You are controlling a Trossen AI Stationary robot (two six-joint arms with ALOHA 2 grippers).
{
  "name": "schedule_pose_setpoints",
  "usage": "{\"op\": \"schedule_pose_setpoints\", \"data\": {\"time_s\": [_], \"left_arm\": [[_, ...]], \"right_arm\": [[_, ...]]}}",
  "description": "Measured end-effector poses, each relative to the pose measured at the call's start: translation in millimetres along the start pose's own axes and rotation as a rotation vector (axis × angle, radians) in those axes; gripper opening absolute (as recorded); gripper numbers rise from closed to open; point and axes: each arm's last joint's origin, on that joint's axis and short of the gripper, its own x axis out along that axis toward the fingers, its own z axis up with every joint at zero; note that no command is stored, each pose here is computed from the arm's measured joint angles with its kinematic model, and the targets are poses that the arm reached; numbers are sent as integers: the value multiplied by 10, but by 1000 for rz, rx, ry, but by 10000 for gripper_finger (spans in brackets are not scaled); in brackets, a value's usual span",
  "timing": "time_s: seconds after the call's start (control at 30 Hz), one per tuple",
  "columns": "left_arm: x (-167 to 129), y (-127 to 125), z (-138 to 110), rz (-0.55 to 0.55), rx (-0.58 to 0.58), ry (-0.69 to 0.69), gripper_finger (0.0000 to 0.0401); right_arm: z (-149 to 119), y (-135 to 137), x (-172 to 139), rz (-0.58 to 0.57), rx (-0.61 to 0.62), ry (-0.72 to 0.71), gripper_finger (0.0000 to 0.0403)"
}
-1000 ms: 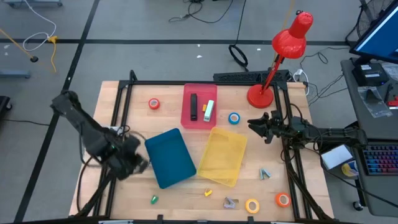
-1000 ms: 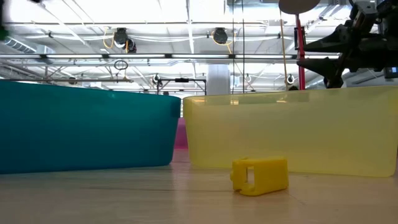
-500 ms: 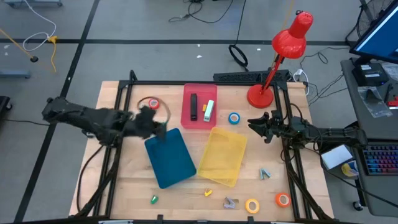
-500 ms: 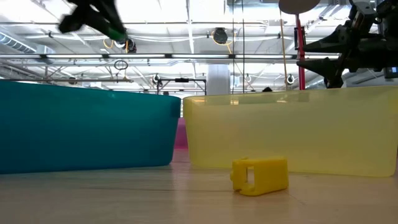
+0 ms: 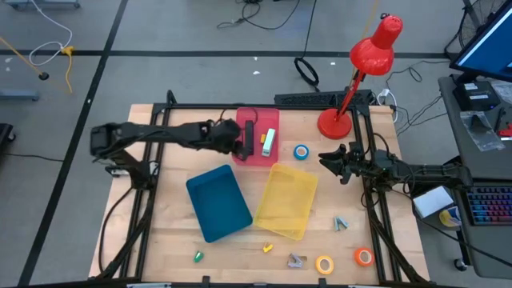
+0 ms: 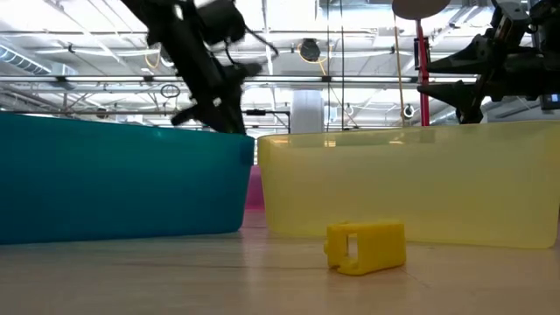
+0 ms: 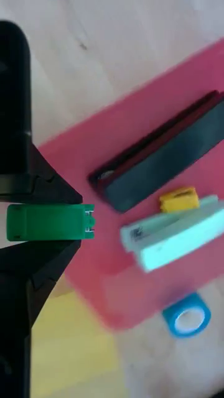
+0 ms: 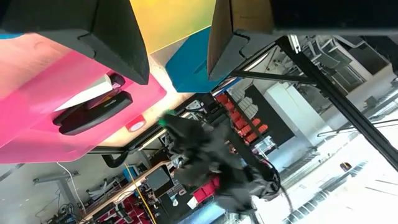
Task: Pick and place Stapler, Stapler remover, tape
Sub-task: Put the top small green stapler into the red bin
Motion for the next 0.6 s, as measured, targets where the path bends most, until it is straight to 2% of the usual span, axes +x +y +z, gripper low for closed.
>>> {"op": "schedule_pose_setpoints", "data": {"time_s": [0.2, 0.43, 0.6], "left_arm": [[312, 87, 138, 60, 12, 30, 76], [533, 4, 257, 104, 134, 43, 76], [673, -6, 261, 169, 201, 127, 76]], "right_arm": [[-1, -1, 0, -1, 0, 1, 157], [-9, -6, 0, -6, -1, 8, 157], [-7, -5, 0, -5, -1, 7, 157]]}}
